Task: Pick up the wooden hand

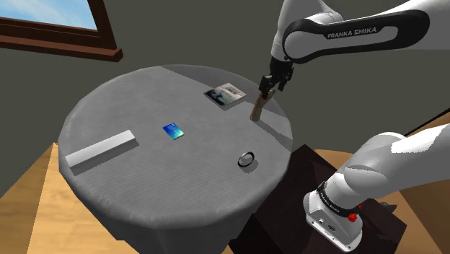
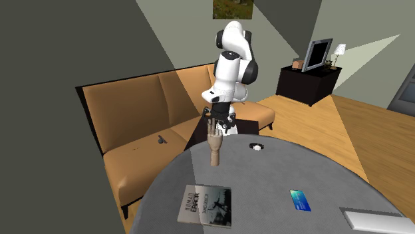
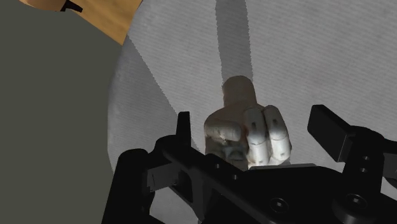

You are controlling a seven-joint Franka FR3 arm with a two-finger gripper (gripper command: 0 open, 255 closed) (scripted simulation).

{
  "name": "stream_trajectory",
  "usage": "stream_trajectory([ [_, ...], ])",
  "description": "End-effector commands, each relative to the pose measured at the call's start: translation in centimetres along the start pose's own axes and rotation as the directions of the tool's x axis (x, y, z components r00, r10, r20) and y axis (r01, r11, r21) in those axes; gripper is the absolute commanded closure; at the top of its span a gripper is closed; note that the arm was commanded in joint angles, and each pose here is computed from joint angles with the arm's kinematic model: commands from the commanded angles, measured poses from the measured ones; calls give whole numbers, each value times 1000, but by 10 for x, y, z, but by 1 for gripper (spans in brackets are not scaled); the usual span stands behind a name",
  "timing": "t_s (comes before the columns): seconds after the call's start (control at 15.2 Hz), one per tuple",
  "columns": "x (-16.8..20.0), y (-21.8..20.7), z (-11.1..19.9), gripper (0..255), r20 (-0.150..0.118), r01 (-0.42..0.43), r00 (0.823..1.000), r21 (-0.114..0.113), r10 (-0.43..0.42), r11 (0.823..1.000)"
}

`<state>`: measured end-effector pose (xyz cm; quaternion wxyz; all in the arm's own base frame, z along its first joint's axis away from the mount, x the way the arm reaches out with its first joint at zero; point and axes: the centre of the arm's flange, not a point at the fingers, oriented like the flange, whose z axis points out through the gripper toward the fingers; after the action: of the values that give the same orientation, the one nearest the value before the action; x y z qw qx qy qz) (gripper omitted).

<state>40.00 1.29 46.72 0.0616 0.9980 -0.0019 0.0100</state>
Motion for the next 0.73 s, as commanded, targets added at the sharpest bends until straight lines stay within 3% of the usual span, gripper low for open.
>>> stream_trajectory([
  [0.0, 0, 0, 1, 255, 0, 0, 1000, 0, 0, 1000],
  [0.66, 0, 0, -4, 255, 0, 0, 1000, 0, 0, 1000],
])
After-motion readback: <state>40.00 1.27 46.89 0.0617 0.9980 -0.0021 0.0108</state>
